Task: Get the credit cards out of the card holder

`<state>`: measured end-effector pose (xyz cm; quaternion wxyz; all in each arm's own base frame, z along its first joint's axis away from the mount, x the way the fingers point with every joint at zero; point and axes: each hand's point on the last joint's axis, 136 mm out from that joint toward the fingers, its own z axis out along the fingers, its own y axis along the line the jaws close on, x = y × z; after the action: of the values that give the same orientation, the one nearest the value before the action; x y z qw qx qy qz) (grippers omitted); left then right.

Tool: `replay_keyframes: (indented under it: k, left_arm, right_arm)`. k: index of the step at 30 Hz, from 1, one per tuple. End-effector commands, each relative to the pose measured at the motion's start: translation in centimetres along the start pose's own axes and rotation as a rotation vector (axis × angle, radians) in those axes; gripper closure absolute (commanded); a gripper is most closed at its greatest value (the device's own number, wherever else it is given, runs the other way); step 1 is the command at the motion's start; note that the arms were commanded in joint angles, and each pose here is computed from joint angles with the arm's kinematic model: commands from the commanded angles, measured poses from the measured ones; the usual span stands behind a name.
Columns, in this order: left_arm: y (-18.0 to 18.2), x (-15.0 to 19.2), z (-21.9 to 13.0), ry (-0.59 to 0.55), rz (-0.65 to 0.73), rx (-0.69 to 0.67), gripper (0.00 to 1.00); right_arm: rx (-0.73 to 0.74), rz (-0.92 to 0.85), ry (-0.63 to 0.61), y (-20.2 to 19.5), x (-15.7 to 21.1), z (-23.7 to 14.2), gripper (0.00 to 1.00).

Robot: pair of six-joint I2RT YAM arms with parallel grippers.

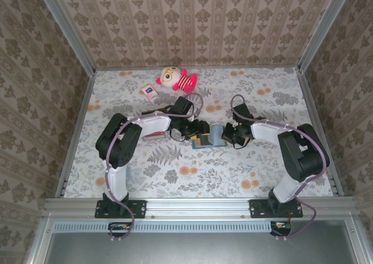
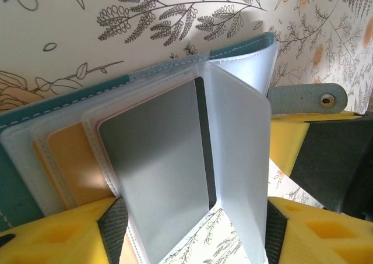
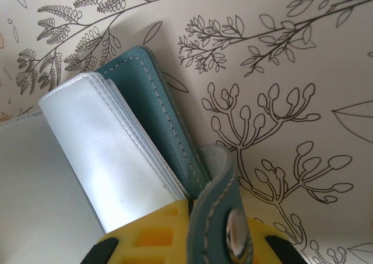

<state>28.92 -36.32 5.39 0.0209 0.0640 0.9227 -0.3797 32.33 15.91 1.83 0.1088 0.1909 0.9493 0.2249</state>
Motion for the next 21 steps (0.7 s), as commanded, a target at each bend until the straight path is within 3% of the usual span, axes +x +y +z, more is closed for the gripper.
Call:
replay_keyframes:
  k: [1, 21]
  left_arm:
    - [-2.91, -0.13, -0.58, -0.003, 0.09, 0.06, 0.34]
    - [-2.86, 0.34, -1.09, 0.04, 0.23, -0.106, 0.29]
  right_arm:
    - [0.036, -0.012, 0.046, -0.83, 1.25, 0.91, 0.93]
    - [0.019, -0.023, 0.033, -0.25, 1.06, 0.28, 0.93]
